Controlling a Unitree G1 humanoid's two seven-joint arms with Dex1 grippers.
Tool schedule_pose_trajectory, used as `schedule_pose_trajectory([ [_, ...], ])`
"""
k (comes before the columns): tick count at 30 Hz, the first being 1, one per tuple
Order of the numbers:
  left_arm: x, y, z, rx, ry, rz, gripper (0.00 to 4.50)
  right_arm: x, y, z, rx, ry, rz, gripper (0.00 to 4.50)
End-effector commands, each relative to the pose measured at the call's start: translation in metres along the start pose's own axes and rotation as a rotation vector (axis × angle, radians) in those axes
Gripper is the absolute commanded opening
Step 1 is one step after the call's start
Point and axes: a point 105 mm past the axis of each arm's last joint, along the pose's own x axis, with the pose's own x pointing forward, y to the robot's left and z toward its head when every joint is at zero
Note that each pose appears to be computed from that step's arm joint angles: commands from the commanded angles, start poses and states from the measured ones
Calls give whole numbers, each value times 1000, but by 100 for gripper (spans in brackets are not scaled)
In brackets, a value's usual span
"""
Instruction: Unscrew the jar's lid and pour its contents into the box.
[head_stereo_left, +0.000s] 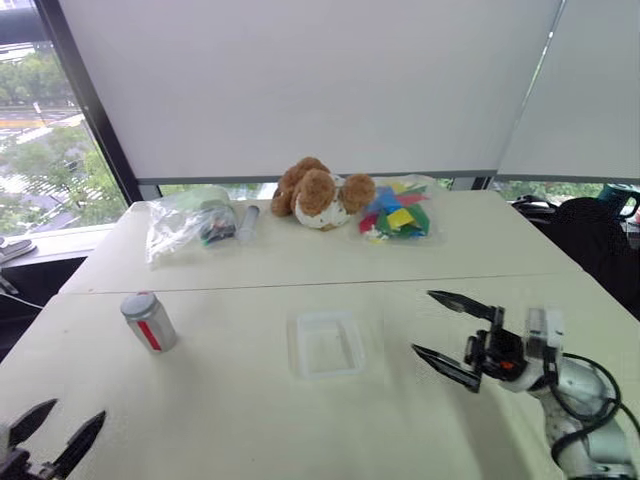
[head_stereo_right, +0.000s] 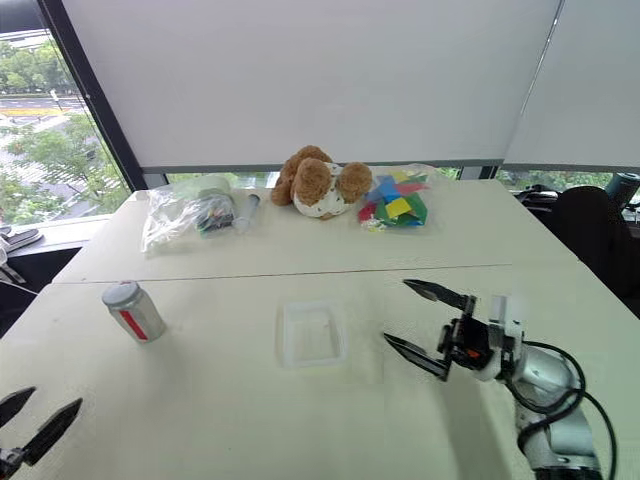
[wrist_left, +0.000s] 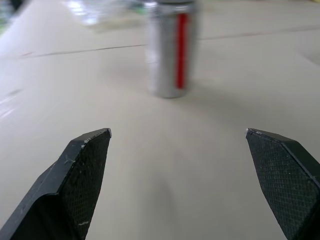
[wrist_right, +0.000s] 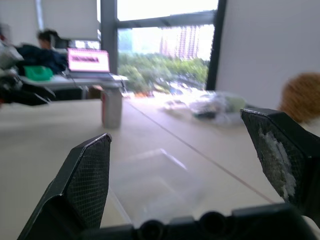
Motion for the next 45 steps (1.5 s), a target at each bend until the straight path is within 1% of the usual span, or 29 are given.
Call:
schedule_pose_trajectory([
  [1, -14, 6, 8, -28, -71, 137, 444, 17, 3, 19, -24, -97, 60, 450],
  [4, -9, -8, 12, -36, -97, 140, 444, 19, 6, 19, -19, -93, 99, 450],
  [6, 6, -22, 21, -45, -118, 100, 444, 16, 6, 17, -11, -82, 104, 450],
  [8, 20, -30, 29, -31, -142, 84, 444, 14, 6, 14, -4, -73, 106, 450],
  [13, 56, -45, 42, 1, -166, 105, 444, 12, 5, 9, 5, -62, 104, 450],
  [16, 80, -53, 41, 27, -144, 130, 444, 11, 3, 8, 5, -58, 94, 450],
  [22, 108, -58, 40, 40, -132, 184, 444, 9, 4, 5, 12, -52, 93, 450],
  [27, 124, -65, 34, 61, -127, 209, 444, 8, 6, 3, 16, -48, 85, 450],
  [32, 138, -74, 35, 50, -145, 190, 444, 8, 9, 3, 21, -48, 85, 450],
  [36, 146, -72, 37, 57, -153, 216, 444, 8, 9, 4, 26, -48, 82, 450],
  [45, 171, -75, 32, 68, -160, 199, 444, 12, 7, 3, 26, -44, 76, 450],
])
